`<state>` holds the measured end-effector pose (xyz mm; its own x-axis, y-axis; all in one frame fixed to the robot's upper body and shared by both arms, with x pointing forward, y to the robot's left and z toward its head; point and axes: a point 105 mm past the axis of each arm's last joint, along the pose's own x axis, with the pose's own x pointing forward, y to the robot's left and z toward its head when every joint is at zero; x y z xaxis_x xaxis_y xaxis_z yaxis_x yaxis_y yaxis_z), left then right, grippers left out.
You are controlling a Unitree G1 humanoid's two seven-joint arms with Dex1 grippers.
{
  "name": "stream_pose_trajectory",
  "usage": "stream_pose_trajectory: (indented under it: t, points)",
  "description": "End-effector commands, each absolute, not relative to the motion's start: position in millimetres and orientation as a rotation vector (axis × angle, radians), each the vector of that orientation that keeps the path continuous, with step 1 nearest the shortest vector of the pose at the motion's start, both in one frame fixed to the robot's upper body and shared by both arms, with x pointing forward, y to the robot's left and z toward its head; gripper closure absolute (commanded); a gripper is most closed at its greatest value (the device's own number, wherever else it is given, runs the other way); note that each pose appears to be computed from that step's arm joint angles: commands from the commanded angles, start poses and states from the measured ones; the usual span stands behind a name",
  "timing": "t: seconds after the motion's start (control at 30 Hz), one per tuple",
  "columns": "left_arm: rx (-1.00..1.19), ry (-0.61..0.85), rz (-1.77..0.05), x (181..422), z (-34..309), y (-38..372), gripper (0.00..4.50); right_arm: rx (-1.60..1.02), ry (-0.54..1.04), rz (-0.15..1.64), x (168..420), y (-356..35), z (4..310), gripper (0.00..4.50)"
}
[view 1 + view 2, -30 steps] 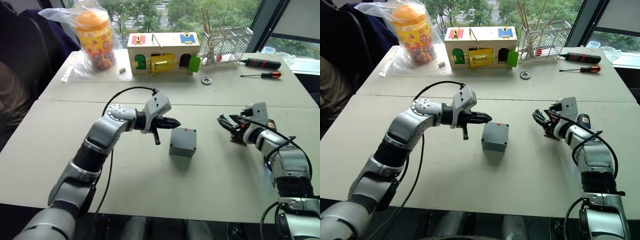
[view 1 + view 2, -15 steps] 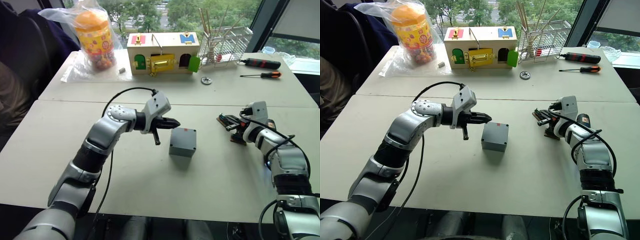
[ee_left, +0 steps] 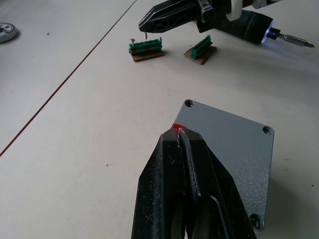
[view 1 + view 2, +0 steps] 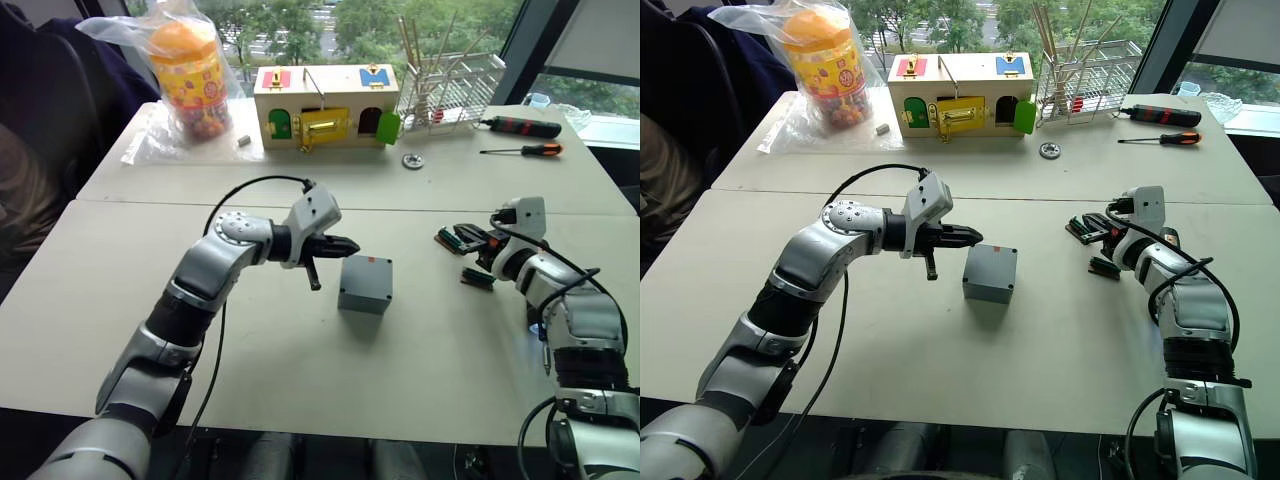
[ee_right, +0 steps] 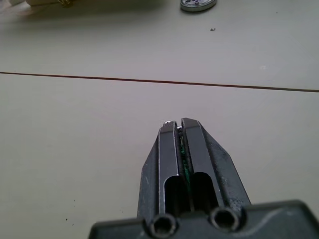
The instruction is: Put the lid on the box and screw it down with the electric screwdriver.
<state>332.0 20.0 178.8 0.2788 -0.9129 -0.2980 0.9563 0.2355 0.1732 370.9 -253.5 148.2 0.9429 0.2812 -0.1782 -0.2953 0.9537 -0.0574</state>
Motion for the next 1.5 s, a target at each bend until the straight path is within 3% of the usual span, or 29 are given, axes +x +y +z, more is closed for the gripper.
stream_pose_trajectory:
  t: [0.03,0.17,0.37,0.67,1.5]
  points:
    - [0.362,0.096,-1.298,329,189,21,4.50,-0.084,0.016,0.359,364,-240,199,4.47]
    - [0.373,0.120,-1.333,321,187,33,4.50,-0.065,-0.007,0.590,337,-196,216,4.47]
    - [0.389,0.168,-1.388,304,181,47,4.50,-0.060,0.071,0.804,301,-151,203,4.47]
    - [0.396,0.190,-1.399,299,176,46,4.50,-0.039,0.148,0.797,303,-142,171,4.47]
    - [0.388,0.180,-1.379,304,176,43,4.50,-0.046,0.190,0.768,307,-149,156,4.47]
